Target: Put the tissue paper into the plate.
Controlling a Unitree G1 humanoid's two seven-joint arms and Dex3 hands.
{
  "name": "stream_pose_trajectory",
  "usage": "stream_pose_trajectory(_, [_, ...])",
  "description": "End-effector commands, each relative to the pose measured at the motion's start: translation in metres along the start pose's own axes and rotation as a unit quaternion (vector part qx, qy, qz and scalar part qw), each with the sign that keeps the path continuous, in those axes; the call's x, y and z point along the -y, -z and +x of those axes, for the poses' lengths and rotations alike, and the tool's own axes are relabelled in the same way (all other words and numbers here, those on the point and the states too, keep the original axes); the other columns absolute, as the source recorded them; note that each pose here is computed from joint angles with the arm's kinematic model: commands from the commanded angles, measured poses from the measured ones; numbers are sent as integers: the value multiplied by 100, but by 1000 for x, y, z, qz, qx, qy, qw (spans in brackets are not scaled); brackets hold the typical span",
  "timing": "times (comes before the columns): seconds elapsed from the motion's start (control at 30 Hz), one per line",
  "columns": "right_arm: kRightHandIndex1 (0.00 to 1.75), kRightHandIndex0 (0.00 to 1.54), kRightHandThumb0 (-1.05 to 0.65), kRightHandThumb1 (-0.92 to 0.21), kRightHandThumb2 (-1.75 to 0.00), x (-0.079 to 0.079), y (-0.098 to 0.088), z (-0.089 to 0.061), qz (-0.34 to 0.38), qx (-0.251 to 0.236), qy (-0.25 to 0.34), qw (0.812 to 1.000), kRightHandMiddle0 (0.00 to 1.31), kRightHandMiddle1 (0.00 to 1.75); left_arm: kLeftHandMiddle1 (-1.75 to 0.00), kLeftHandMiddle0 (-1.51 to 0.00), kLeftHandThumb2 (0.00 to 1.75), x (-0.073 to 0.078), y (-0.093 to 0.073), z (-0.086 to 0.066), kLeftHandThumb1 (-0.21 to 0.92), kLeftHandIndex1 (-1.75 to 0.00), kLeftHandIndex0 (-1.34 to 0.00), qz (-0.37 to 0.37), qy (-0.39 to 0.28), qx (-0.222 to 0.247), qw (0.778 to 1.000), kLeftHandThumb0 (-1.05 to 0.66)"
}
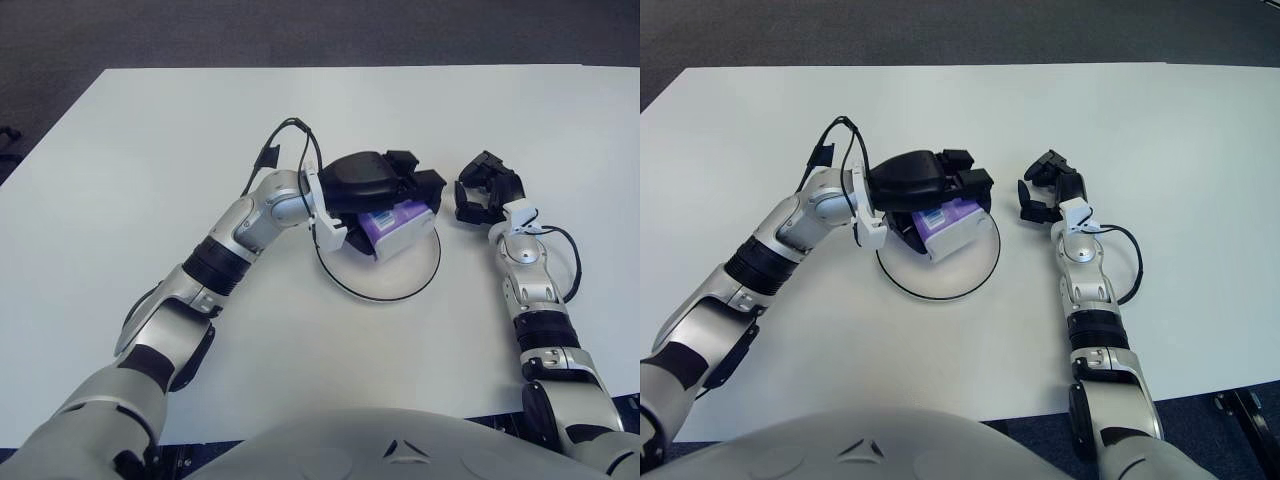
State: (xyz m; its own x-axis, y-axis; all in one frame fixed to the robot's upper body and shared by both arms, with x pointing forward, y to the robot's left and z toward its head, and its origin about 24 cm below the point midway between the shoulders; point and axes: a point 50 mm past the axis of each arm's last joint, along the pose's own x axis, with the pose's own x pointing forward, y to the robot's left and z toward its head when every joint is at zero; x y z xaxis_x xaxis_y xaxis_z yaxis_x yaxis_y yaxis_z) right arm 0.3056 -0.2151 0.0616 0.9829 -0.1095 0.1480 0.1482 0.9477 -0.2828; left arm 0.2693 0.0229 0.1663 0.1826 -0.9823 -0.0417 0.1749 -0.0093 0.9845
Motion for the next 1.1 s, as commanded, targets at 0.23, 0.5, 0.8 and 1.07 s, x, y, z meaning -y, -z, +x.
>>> stream_pose_trajectory(0.23, [175,111,-46,-37,-124,-22,55,-44,-3,-137,-22,990,57,175,-81,-4,95,-9,-4,1,92,-62,0,12,85,0,996,-104])
stream_pose_trajectory(0.5, [175,111,-47,-37,-125,-24,62,-36,-55,-218,-57,973,58,175,-31,-3,107,-10,-5,1,92,-27,0,-1,67,-2,998,-105])
stream_pose_trajectory(0.8, [115,58,-65,-90,-87,-20,56,-37,-252,-205,-87,942,9,143,-13,-2,112,-13,-6,0,92,-11,0,16,56,1,998,-105])
stream_pose_trajectory(1.07, [144,65,-67,-83,-100,-20,64,-22,-221,-253,-162,928,12,136,-5,-1,111,-18,-8,0,92,-3,0,25,51,0,998,-105])
